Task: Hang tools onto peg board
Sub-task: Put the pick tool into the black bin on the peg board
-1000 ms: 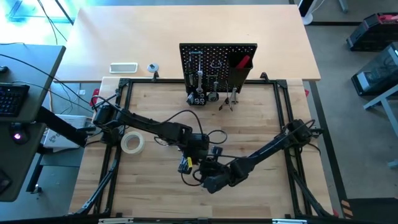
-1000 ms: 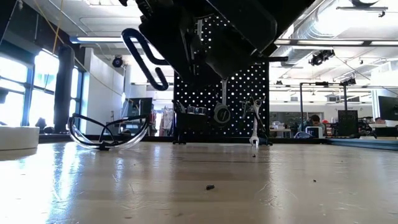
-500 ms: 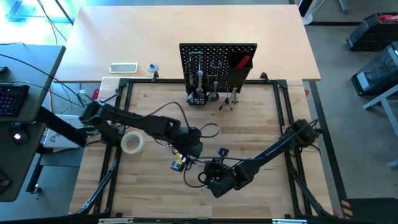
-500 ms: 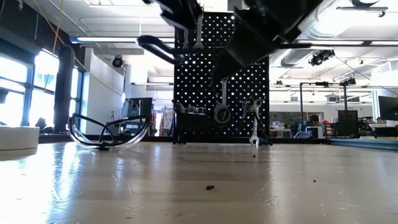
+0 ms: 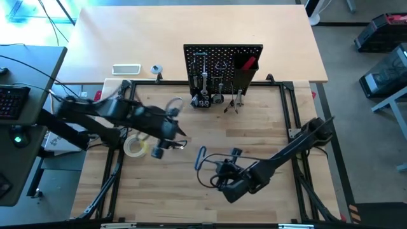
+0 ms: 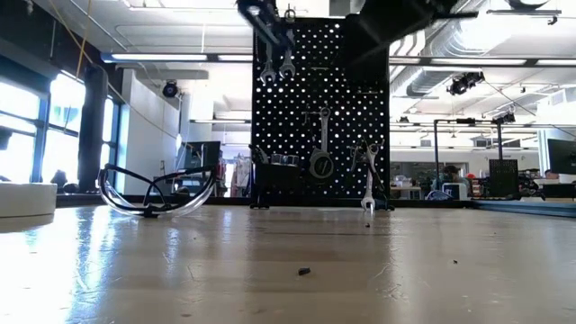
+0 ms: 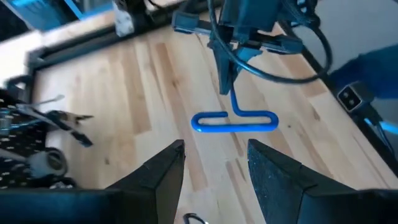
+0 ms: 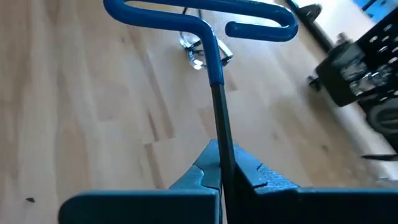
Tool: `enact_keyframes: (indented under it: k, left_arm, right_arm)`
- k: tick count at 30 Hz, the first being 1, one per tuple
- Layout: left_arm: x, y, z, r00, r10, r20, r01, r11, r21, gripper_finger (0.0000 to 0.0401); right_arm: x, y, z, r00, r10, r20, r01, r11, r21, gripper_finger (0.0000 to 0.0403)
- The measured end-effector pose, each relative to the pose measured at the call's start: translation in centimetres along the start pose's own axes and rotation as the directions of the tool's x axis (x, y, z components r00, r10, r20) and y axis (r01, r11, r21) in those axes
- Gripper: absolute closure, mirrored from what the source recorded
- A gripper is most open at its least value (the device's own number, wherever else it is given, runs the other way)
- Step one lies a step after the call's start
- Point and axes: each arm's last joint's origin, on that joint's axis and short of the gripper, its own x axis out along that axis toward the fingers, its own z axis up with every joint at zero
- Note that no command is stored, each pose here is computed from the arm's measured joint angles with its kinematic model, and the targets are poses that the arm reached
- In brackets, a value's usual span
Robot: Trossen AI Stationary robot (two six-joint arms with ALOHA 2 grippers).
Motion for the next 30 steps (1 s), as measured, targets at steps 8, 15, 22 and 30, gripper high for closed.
enact_keyframes:
  k: [8,15,22,30]
  left_arm:
    - [-3.5,0.1,-1.6,0.996,0.062,0.061,-0.064,0.998,0.026,0.0234]
    - [-1.6,0.5,-4.7,0.989,0.094,0.115,-0.103,0.992,0.076,0.0234]
    - [1.5,2.1,-7.4,0.92,0.06,0.388,-0.128,0.98,0.153,0.0246]
    - [4.2,4.9,-9.9,0.768,-0.041,0.639,-0.116,0.973,0.202,0.0263]
  right_arm:
    - [-3.6,-3.2,2.5,0.996,0.028,0.086,-0.026,0.999,-0.031,0.0403]
    - [-7.2,-6.7,4.6,0.98,0.075,0.184,-0.062,0.995,-0.078,0.0403]
    - [-10.0,-9.4,6.2,0.944,0.19,0.269,-0.136,0.969,-0.207,0.0403]
    - [-10.9,-13.0,7.4,0.899,0.327,0.293,-0.223,0.915,-0.336,0.0403]
